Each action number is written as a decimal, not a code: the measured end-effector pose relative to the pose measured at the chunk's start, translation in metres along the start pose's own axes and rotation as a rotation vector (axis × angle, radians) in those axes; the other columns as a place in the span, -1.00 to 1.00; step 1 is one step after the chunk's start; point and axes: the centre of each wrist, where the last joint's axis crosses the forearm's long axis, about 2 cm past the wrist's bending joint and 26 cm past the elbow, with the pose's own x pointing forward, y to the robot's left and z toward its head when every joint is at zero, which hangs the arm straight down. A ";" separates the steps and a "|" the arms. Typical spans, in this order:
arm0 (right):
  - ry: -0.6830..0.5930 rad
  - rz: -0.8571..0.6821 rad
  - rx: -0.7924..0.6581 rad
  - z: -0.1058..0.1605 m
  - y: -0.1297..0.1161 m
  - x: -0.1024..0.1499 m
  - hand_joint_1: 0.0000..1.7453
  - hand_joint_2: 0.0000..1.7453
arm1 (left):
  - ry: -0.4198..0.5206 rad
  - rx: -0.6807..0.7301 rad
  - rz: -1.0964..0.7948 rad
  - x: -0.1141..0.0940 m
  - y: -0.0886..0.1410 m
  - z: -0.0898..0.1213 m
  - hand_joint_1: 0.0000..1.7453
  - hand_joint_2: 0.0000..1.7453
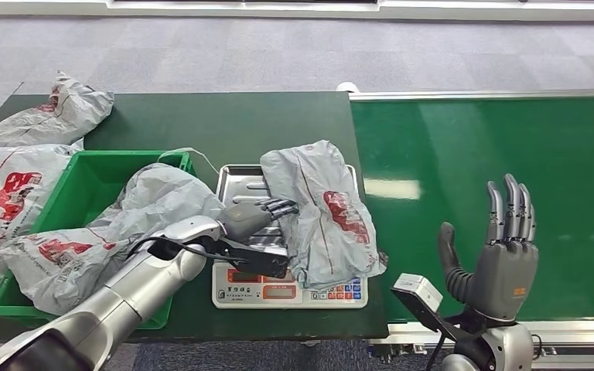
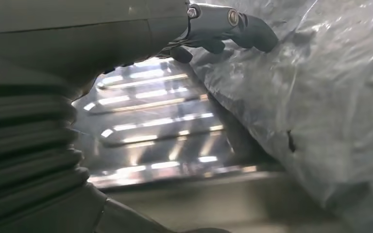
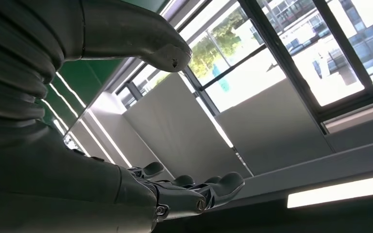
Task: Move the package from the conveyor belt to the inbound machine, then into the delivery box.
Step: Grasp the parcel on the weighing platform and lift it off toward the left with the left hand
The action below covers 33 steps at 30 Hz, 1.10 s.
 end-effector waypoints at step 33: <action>0.024 -0.027 0.033 -0.012 0.022 0.004 -1.00 1.00 | -0.150 0.054 0.068 0.067 -0.004 -0.049 1.00 1.00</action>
